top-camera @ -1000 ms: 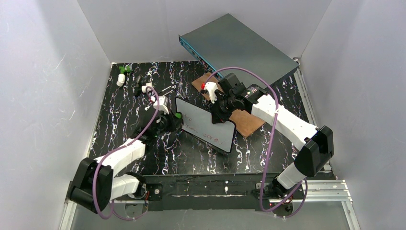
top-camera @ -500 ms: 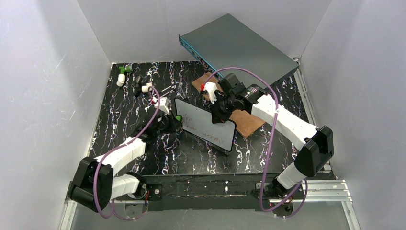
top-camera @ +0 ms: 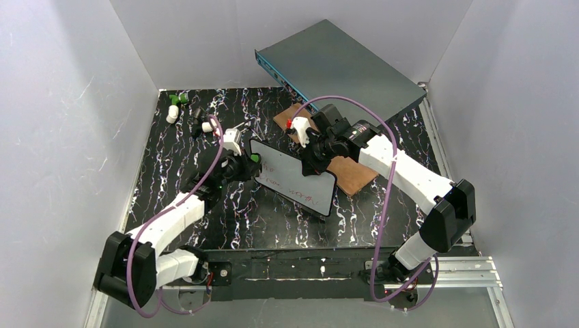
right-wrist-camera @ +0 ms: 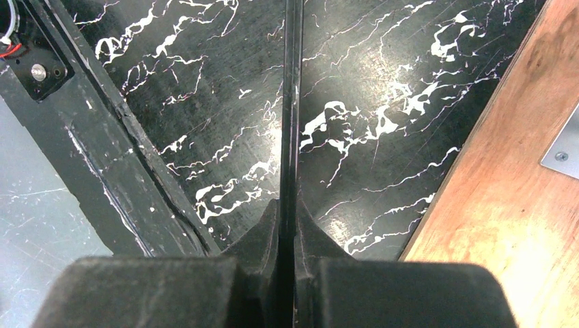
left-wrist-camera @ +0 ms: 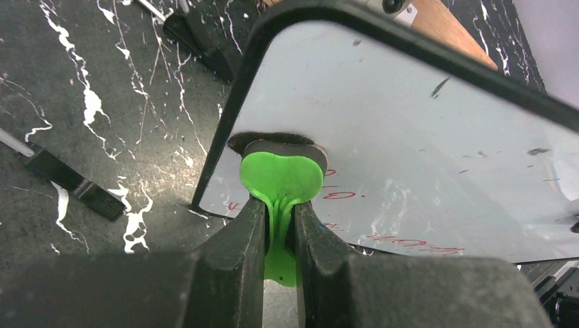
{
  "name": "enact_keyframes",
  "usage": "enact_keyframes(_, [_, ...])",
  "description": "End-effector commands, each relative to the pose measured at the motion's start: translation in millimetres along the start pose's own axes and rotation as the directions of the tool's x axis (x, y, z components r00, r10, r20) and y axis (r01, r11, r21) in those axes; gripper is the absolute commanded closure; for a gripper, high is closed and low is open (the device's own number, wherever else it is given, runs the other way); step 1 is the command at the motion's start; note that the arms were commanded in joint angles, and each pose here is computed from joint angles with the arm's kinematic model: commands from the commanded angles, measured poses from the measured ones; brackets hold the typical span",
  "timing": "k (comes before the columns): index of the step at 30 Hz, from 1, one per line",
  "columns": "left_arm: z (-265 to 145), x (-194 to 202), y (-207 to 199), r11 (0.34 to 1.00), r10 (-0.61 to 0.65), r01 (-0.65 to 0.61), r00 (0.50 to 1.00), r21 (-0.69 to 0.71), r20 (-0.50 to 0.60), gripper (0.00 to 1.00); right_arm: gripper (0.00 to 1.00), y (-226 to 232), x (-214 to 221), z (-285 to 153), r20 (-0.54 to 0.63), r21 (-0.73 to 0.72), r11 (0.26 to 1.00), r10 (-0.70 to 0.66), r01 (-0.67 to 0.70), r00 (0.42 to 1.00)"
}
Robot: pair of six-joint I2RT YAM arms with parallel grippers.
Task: Erase the whiteboard
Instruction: Erase the whiteboard using the whiteboard.
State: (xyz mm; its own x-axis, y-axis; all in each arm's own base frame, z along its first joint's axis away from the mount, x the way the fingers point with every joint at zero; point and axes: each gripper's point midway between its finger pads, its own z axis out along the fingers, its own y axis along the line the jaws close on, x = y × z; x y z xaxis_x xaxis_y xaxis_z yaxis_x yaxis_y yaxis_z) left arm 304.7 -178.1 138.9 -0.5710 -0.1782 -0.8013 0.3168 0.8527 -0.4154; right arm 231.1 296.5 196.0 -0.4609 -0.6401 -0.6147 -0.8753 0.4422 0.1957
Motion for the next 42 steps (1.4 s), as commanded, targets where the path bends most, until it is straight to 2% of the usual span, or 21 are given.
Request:
enact_keyframes(1, [14,27,4,0.999,0.000,0.002,0.999,0.039,-0.047,1.00,0.99,55,3,-2,-0.002,-0.249,0.967,-0.057,0.055,0.998])
enact_keyframes(7, [23,51,5,0.997,-0.043,0.050,0.993,0.057,-0.114,1.00,0.99,56,4,0,-0.010,-0.255,0.965,-0.056,0.051,0.998])
enact_keyframes(12, [22,47,-1,0.996,-0.033,0.042,0.992,0.078,-0.118,1.00,0.99,55,4,1,-0.014,-0.257,0.965,-0.054,0.048,0.998])
enact_keyframes(21, [-1,-20,-32,0.991,0.028,-0.029,1.000,0.127,0.007,1.00,0.99,55,4,3,-0.018,-0.258,0.965,-0.054,0.047,0.998])
enact_keyframes(26, [-11,-41,-40,0.989,0.057,-0.061,0.998,0.133,0.039,1.00,0.99,55,4,3,-0.019,-0.260,0.965,-0.054,0.048,0.998])
enact_keyframes(29, [-9,-34,-34,0.991,0.066,-0.067,0.998,0.114,0.020,1.00,0.99,55,4,3,-0.021,-0.260,0.964,-0.054,0.047,0.998])
enact_keyframes(38, [15,38,-5,0.998,-0.001,0.010,0.989,0.060,-0.148,1.00,0.99,56,5,4,-0.024,-0.262,0.964,-0.055,0.047,0.998])
enact_keyframes(42, [18,57,1,0.999,0.002,0.005,0.981,0.035,-0.196,1.00,0.99,57,5,5,-0.028,-0.265,0.963,-0.056,0.047,0.998])
